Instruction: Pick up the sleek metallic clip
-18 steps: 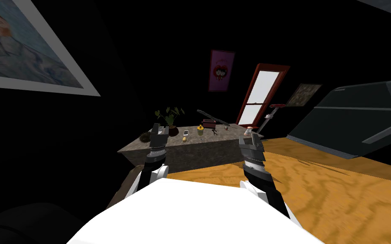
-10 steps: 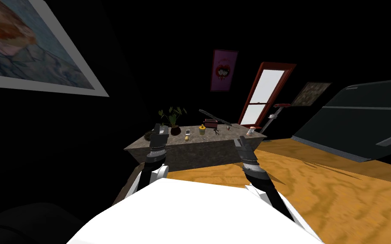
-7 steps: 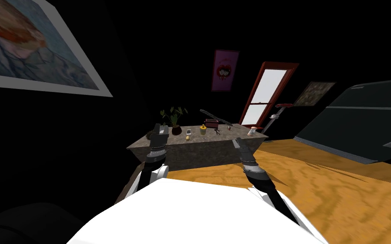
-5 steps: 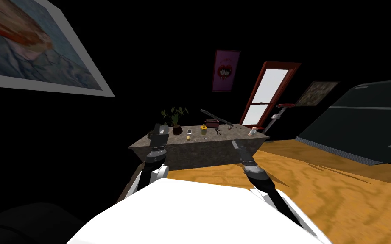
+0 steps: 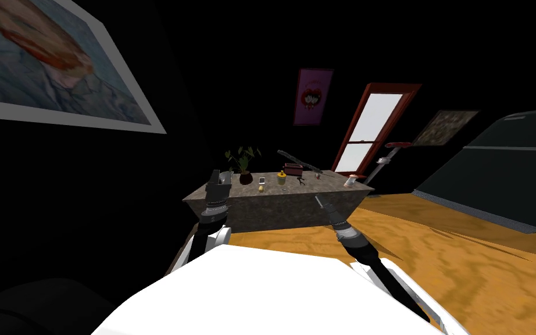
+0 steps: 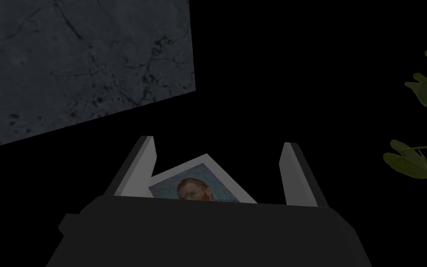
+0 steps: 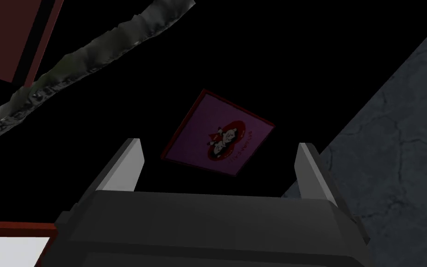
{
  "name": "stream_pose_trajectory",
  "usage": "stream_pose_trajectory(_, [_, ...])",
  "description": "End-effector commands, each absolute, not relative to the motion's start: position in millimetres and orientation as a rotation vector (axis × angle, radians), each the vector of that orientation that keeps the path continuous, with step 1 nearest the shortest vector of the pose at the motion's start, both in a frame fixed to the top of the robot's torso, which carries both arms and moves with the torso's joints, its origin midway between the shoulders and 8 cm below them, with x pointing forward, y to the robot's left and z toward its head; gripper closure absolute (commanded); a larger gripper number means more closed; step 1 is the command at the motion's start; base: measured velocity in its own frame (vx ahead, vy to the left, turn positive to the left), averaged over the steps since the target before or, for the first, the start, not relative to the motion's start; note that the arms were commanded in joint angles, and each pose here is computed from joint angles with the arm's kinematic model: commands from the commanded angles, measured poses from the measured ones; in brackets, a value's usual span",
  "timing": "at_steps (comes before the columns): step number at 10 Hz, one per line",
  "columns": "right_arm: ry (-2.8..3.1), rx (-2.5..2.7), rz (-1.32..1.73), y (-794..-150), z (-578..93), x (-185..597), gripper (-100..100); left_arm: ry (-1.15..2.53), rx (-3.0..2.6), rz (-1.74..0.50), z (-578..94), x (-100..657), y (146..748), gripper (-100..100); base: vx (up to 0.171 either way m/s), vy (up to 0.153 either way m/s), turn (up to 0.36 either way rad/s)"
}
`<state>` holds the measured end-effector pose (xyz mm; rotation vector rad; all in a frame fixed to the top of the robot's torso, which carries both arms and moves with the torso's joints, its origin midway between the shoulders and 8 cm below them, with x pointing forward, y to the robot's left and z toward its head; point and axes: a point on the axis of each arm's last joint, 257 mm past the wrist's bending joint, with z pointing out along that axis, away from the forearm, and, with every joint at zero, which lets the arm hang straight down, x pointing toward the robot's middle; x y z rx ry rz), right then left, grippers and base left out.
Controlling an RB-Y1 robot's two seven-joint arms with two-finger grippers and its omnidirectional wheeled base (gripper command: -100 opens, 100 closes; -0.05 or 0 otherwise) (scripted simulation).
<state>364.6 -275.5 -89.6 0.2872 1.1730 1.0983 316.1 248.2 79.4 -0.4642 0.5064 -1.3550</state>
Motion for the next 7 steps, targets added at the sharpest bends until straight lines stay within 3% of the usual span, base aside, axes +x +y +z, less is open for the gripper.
stream_pose_trajectory(1, [1.244,0.238,1.067,-276,-108,365,-100,0.506,-0.464,-1.355,79,316,248,0,-0.021,0.045,0.079])
stream_pose_trajectory(7, [1.467,0.05,0.959,-286,-160,364,-100,0.506,-0.464,-1.355,79,316,248,0,-0.017,0.043,0.063])
